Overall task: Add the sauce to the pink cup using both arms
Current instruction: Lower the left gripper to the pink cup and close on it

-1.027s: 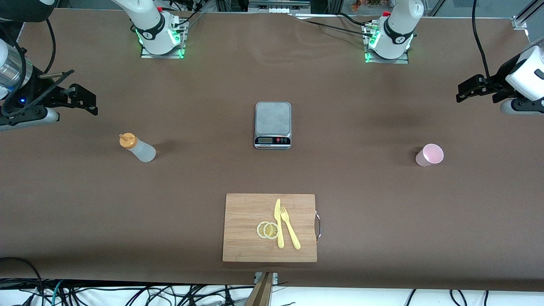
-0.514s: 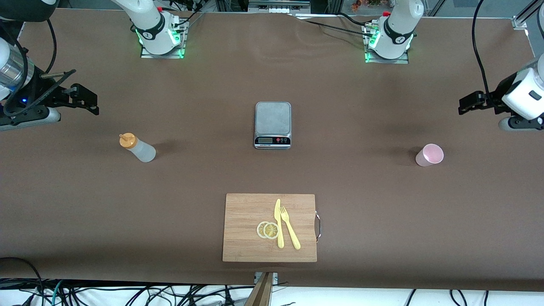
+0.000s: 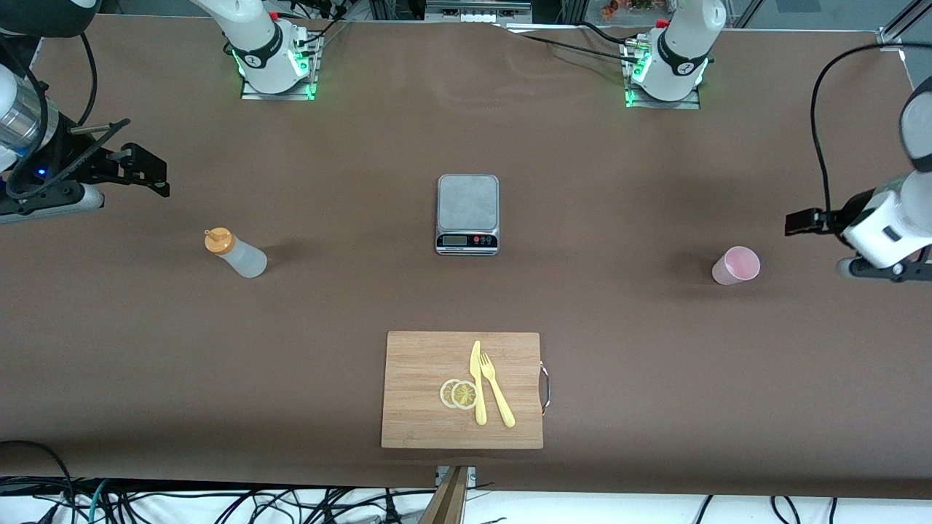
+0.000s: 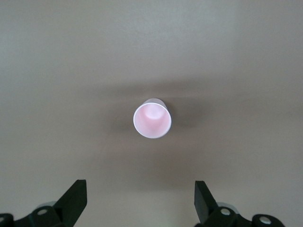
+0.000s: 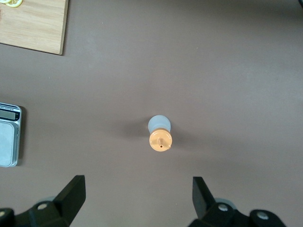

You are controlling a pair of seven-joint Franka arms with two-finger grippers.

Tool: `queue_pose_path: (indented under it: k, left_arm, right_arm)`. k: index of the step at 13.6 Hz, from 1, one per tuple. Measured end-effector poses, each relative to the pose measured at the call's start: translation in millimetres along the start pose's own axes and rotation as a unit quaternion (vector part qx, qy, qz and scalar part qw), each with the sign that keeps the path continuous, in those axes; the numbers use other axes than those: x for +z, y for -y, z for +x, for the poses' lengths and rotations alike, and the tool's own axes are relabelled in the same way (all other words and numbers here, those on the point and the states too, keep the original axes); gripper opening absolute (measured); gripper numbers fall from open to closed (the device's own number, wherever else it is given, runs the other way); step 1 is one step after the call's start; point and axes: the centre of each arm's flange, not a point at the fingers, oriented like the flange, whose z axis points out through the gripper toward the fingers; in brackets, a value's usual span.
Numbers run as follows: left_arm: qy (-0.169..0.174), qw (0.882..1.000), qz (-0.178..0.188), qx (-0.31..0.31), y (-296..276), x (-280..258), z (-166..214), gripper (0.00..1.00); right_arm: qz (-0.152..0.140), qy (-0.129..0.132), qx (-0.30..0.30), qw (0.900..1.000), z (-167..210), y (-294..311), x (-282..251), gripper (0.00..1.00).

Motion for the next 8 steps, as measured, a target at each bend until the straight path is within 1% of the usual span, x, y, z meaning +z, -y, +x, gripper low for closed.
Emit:
queue_pose_path:
  k: [1, 3, 5, 6, 7, 8]
  left_arm:
    - [0.002, 1.000, 0.002, 0.009, 5.0, 17.9, 7.5, 1.00]
    - [-0.007, 1.000, 0.001, 0.021, 18.1, 56.5, 15.8, 1.00]
    - [-0.018, 0.999, -0.002, 0.028, 34.1, 98.4, 13.2, 0.99]
    - [-0.017, 0.999, -0.004, 0.027, 38.5, 117.3, 9.9, 0.99]
    - [-0.013, 1.000, -0.007, 0.028, 39.5, 135.1, 7.0, 0.96]
    - [-0.007, 1.000, -0.014, 0.027, 38.4, 151.7, 5.9, 0.96]
  right_arm:
    - [0.000, 0.000, 0.000, 1.000, 0.0, 0.0, 0.0, 1.00]
    - [0.000, 0.000, 0.000, 1.000, 0.0, 0.0, 0.0, 1.00]
    - [0.000, 0.000, 0.000, 1.000, 0.0, 0.0, 0.0, 1.00]
    - [0.000, 0.000, 0.000, 1.000, 0.0, 0.0, 0.0, 1.00]
    - [0.000, 0.000, 0.000, 1.000, 0.0, 0.0, 0.0, 1.00]
    - [0.000, 0.000, 0.000, 1.000, 0.0, 0.0, 0.0, 1.00]
